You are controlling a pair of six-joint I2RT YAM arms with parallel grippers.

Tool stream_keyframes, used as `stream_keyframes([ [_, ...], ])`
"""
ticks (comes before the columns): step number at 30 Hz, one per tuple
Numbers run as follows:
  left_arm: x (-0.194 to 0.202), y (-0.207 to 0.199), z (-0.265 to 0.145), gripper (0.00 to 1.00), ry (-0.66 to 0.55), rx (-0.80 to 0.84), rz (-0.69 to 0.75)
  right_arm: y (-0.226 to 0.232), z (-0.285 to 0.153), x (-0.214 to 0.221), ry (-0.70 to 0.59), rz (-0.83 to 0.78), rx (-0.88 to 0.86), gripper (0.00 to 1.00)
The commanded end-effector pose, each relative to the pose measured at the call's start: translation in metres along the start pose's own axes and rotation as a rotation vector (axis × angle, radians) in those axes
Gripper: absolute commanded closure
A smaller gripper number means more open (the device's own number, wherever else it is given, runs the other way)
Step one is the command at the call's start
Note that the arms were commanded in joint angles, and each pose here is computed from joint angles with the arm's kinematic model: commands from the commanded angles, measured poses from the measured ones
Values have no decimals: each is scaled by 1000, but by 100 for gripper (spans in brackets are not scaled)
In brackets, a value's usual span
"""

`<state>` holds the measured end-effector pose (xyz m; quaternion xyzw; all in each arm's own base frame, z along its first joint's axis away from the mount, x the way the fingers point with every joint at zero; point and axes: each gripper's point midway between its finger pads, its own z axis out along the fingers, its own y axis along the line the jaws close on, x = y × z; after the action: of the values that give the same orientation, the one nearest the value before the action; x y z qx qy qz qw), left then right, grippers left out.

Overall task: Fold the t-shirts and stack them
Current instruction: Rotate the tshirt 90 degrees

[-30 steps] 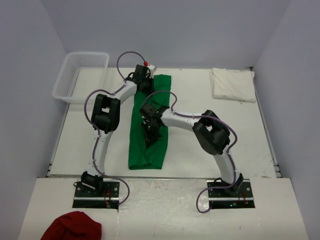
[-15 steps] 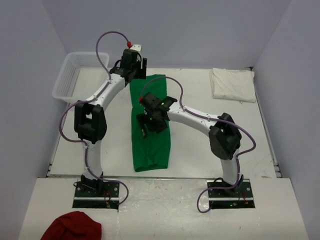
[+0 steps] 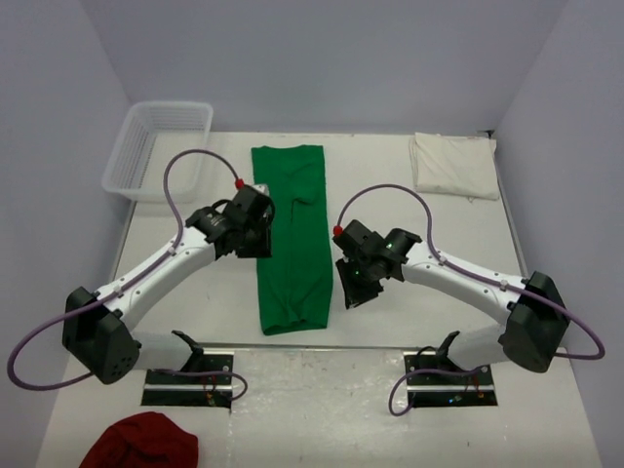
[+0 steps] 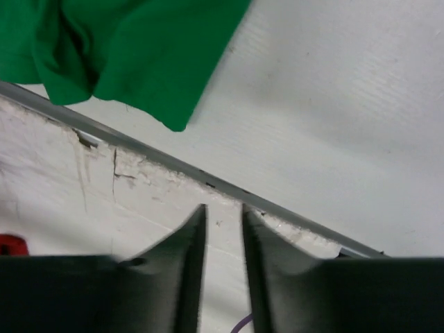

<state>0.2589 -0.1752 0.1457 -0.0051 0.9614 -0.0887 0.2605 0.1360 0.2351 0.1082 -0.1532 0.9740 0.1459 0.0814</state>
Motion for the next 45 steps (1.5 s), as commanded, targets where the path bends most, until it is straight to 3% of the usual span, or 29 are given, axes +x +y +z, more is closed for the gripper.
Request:
stream_keyframes([
  [1,40,19,-10,62,97,-55,-155,14,13,4,11,7,-87,63],
  [3,51,16,-14,55,117,-27,-164,18,18,6,19,-1,-117,51],
  [8,85,17,-11,52,201,-56,-159,23,28,12,49,-1,-159,47],
  [19,148,-6,4,53,346,-13,-107,38,48,4,111,18,-188,53],
  [45,185,7,7,54,461,-50,-42,48,54,-3,154,34,-194,52],
])
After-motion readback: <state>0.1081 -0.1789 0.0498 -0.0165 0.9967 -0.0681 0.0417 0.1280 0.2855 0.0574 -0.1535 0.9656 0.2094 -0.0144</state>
